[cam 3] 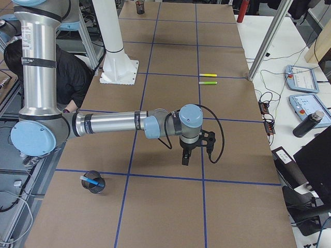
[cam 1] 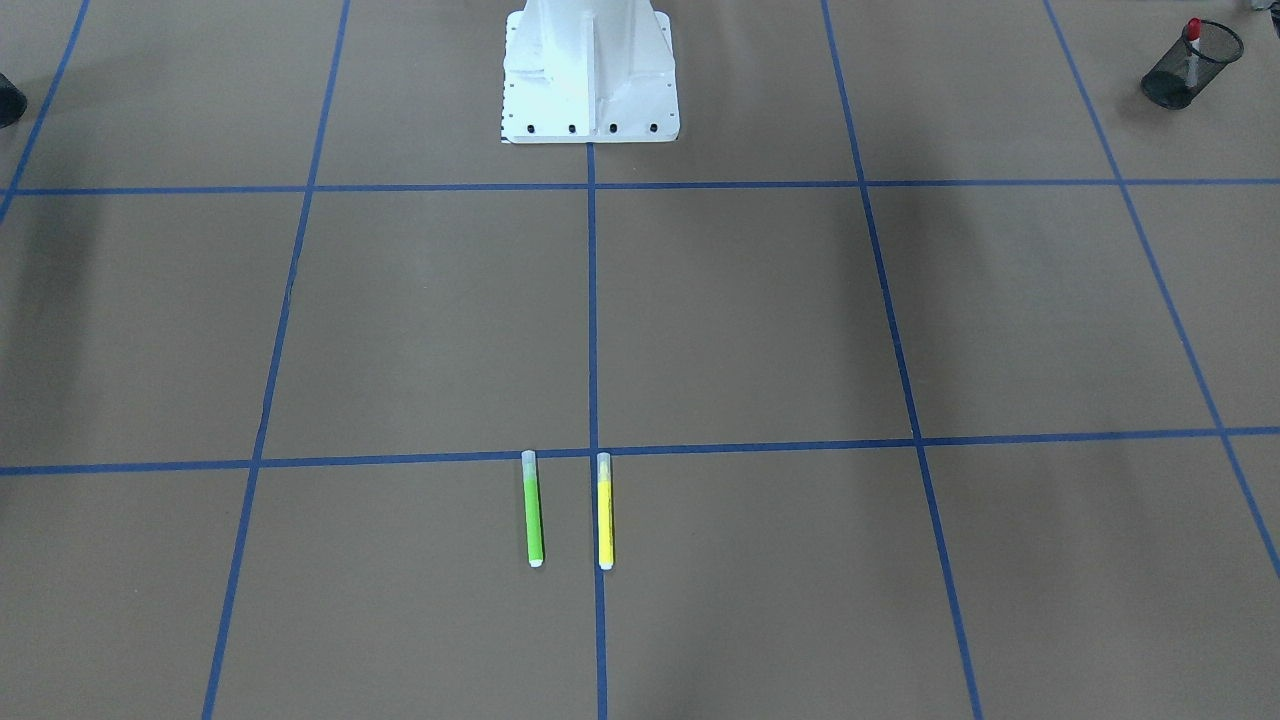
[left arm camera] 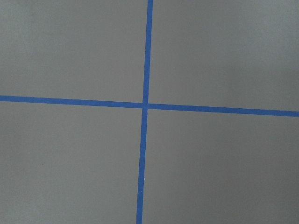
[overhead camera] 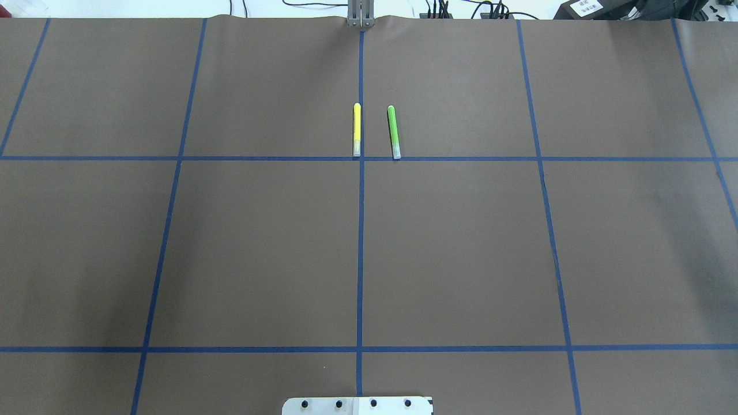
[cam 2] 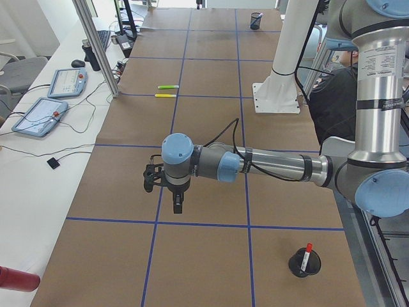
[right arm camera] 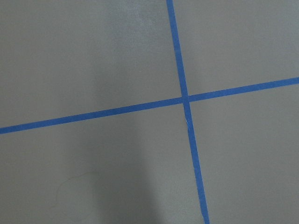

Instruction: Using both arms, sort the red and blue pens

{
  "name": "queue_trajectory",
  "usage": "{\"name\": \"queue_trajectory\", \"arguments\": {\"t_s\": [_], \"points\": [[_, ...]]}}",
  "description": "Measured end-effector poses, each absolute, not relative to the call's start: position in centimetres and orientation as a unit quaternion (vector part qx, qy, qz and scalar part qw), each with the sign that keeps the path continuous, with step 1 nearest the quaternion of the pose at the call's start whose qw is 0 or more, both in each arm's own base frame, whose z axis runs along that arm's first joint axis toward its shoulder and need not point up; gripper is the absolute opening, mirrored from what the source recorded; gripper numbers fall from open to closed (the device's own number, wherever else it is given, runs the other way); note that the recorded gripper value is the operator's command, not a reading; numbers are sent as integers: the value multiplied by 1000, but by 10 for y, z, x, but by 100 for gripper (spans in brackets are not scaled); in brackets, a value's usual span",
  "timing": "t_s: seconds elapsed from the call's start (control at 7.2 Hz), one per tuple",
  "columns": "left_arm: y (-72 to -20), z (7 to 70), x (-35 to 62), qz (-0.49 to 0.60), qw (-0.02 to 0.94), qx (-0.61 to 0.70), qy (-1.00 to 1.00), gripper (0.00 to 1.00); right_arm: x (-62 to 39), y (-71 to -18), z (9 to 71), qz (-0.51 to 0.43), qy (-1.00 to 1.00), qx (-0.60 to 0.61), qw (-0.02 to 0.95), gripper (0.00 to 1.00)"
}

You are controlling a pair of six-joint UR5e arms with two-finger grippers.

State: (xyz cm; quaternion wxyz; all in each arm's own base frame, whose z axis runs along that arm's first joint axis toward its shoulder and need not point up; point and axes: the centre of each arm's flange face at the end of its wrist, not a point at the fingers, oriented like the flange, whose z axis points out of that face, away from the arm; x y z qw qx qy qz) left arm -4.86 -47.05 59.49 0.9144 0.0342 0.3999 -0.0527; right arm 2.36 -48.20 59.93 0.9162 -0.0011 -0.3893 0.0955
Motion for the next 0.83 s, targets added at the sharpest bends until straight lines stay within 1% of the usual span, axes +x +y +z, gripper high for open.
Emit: {"name": "queue_trajectory", "arguments": {"t_s": [0.83], "points": [[-470,596,-48,-48,915,37,400,100,25,-480,600,98,-390,-1,916,100]]}}
